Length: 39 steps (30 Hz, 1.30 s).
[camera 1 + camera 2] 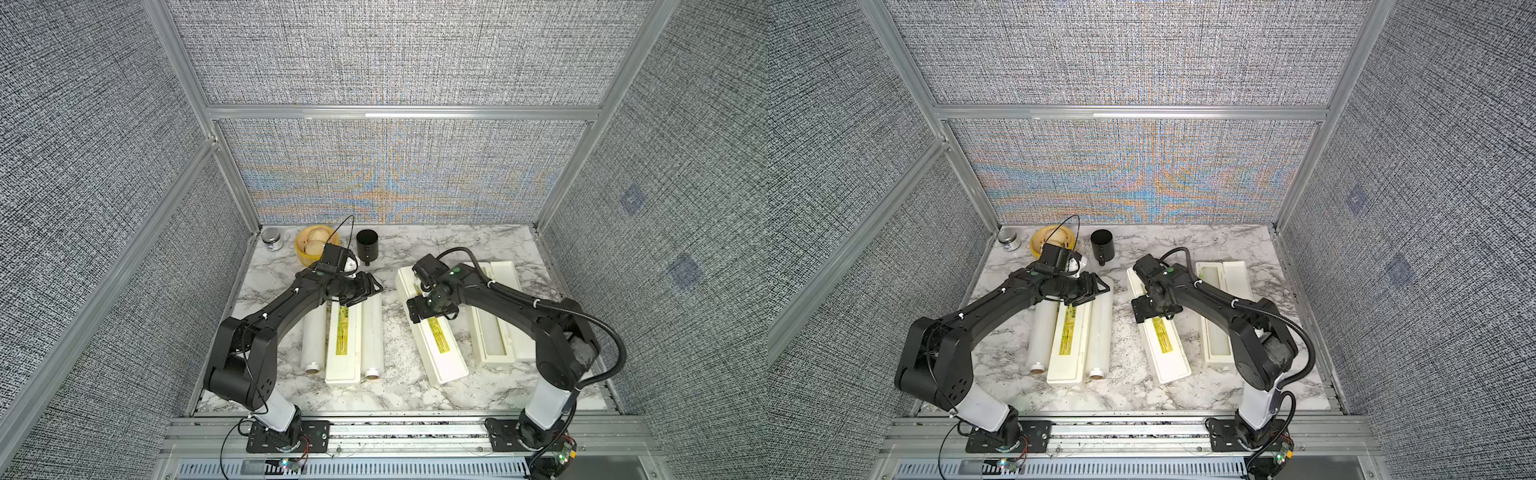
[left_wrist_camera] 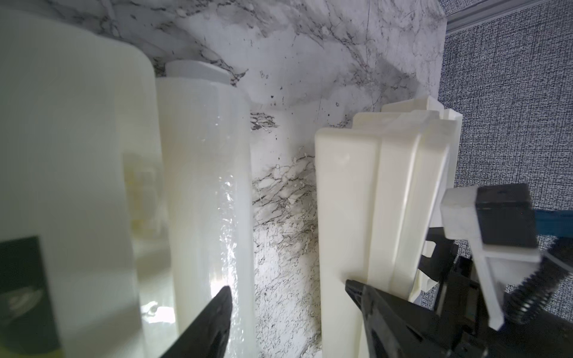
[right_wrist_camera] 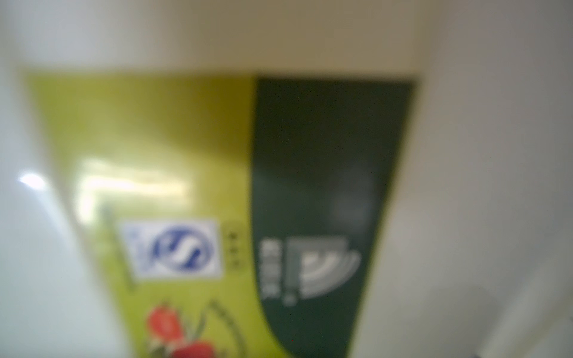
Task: Put plastic wrap rolls into dispensers
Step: Pick up the plastic wrap cutting box from the center of the board.
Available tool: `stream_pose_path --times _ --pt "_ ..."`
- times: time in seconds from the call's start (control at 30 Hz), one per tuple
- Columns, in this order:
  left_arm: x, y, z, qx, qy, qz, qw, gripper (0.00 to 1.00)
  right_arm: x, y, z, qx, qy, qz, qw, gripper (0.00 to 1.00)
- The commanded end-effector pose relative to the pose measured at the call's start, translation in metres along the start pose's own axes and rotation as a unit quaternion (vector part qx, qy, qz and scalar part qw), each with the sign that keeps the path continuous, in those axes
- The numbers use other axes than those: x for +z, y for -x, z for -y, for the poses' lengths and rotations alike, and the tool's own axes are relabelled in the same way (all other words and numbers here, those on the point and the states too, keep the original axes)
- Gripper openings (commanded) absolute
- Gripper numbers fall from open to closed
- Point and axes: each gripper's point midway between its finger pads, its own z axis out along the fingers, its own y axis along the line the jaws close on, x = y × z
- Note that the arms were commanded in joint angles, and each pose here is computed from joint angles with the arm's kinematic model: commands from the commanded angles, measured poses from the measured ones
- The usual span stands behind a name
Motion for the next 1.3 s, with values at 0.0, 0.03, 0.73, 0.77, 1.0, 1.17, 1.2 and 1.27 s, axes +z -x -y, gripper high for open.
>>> stream_pose_path --times 0.0,0.03,0.73,0.77,1.0,1.17,1.2,1.27 --pt "-0.002 0.005 0.017 0.023 -0.033 0.002 0.999 0.68 -0.017 0.005 -0.024 -0.006 0.106 0.017 0.994 0.90" --pt "-0.003 0.005 0.025 0.033 -0.050 0.003 0.998 0.70 -0.023 0.005 -0.028 -0.006 0.134 0.024 0.991 0.90" --pt "-0.040 -0.007 0.129 0.147 -0.336 -0.013 0.930 1.00 -0.130 -0.005 -0.068 -0.020 0.500 0.097 0.860 0.83" --pt "-0.041 -0.006 0.131 0.145 -0.343 -0.013 0.928 1.00 -0.132 -0.007 -0.069 -0.023 0.507 0.096 0.856 0.83" --pt "-0.043 -0.013 0.150 0.142 -0.391 -0.018 0.909 1.00 -0.130 -0.004 -0.071 -0.010 0.517 0.086 0.852 0.83" --pt "-0.034 -0.013 0.146 0.125 -0.378 -0.009 0.917 1.00 -0.123 0.002 -0.068 0.008 0.503 0.086 0.860 0.82" --pt "-0.033 -0.012 0.145 0.121 -0.376 -0.006 0.919 1.00 -0.122 0.003 -0.068 0.009 0.503 0.086 0.860 0.82" --pt "-0.032 -0.010 0.144 0.117 -0.375 -0.002 0.920 1.00 -0.121 0.003 -0.067 0.011 0.499 0.087 0.862 0.82"
